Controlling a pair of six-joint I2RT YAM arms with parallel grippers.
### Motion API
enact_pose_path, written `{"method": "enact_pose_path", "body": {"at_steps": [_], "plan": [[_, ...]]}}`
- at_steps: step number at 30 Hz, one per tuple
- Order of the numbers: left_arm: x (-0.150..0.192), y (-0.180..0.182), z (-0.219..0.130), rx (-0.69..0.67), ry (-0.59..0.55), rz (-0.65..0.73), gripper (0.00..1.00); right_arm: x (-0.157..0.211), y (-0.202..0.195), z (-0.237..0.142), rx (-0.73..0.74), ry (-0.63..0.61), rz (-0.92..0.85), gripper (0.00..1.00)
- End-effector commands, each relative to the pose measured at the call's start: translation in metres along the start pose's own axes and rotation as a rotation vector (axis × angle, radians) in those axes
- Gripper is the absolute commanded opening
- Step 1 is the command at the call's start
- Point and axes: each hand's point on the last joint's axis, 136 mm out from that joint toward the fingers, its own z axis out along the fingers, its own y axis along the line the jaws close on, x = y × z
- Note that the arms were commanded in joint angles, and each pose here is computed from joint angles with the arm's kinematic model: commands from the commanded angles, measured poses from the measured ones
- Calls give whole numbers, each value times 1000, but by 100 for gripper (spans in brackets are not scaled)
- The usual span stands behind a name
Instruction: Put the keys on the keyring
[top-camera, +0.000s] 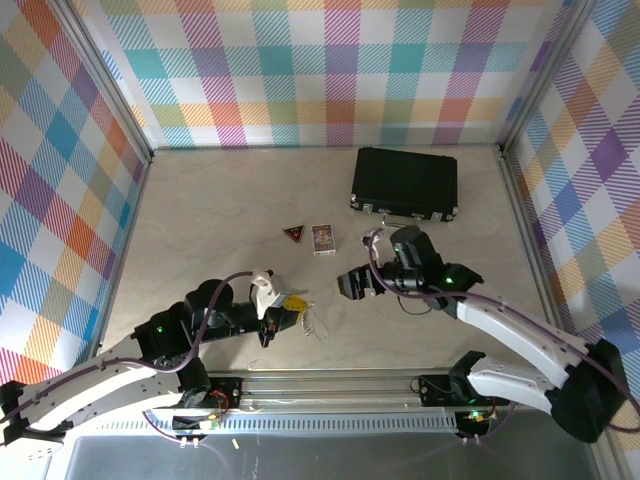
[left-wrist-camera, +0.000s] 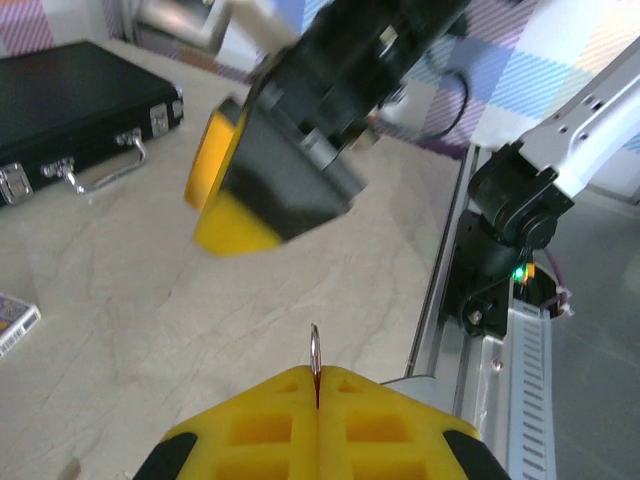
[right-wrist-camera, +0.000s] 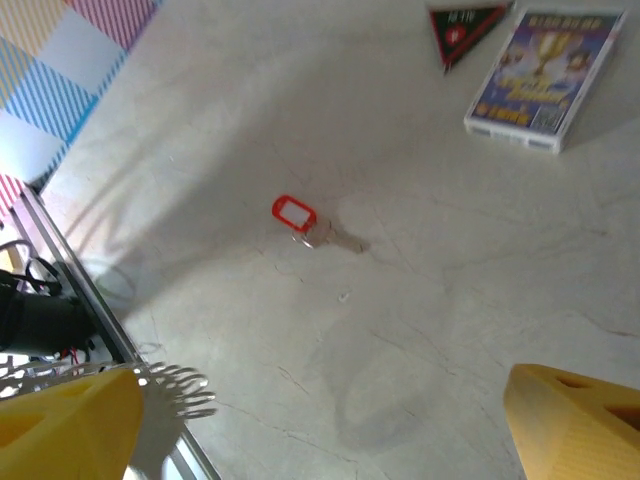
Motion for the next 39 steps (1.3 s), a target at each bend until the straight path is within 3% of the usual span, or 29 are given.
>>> {"method": "enact_pose_path", "body": {"at_steps": [1, 10, 19, 28, 39], "plan": [[-33, -9, -15, 34, -160, 7, 0, -11, 7, 16, -46, 32, 18, 90], [-45, -11, -32, 29, -201, 1, 0, -2, -2, 86, -80, 203, -7, 82], [-42, -12, -41, 32, -191, -48, 0, 7, 16, 146, 33, 320, -117, 78], [-38, -9, -66, 12, -256, -116, 0, 27, 25, 181, 132, 406, -160, 70], [-32, -13, -81, 24, -252, -112, 0, 50, 20, 203, 263, 463, -191, 71]]}}
